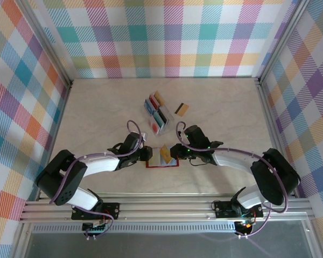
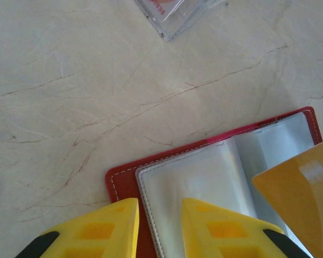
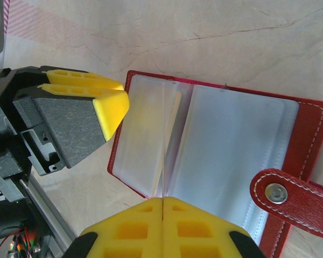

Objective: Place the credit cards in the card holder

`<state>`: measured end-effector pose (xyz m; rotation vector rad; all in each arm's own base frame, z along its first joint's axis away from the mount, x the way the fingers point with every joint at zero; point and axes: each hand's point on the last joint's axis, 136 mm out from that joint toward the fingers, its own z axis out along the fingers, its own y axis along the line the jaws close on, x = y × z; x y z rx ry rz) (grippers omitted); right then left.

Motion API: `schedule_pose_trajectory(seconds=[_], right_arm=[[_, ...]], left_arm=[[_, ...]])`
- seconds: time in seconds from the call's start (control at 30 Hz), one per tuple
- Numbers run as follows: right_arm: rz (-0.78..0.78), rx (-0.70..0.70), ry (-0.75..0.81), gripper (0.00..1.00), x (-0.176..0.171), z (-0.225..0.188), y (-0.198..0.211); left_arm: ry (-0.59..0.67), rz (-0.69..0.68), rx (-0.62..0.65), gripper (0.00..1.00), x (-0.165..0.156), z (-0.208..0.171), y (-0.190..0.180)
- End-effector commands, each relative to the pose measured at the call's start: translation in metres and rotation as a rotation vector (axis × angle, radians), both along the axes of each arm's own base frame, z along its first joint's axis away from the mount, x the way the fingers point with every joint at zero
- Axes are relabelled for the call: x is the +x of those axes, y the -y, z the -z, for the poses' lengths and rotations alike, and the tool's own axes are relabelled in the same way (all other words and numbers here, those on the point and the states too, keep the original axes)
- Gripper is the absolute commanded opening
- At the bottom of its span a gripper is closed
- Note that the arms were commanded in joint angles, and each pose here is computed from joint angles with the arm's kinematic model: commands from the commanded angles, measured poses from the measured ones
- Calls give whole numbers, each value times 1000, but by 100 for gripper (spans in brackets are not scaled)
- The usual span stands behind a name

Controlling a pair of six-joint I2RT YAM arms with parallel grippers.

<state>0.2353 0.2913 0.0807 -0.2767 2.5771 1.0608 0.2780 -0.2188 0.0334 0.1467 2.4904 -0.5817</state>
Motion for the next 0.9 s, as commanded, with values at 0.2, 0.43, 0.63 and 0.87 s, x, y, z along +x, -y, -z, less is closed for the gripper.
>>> schedule_pose_trajectory(seconds=[0.2, 0.43, 0.63, 0.87], right_arm=[[2, -6, -35, 0, -1, 11, -4], [11, -16, -41, 0, 0, 14, -2], [28, -24, -39, 0, 0, 14, 1], [28, -19, -49, 0, -4, 16, 4]], left_arm=[[-3, -2, 38, 25, -9, 19, -8], [-2, -1, 35, 24, -10, 18, -7], [-5, -5, 41, 24, -10, 21, -9], [-10, -3, 40, 23, -11, 24, -8]])
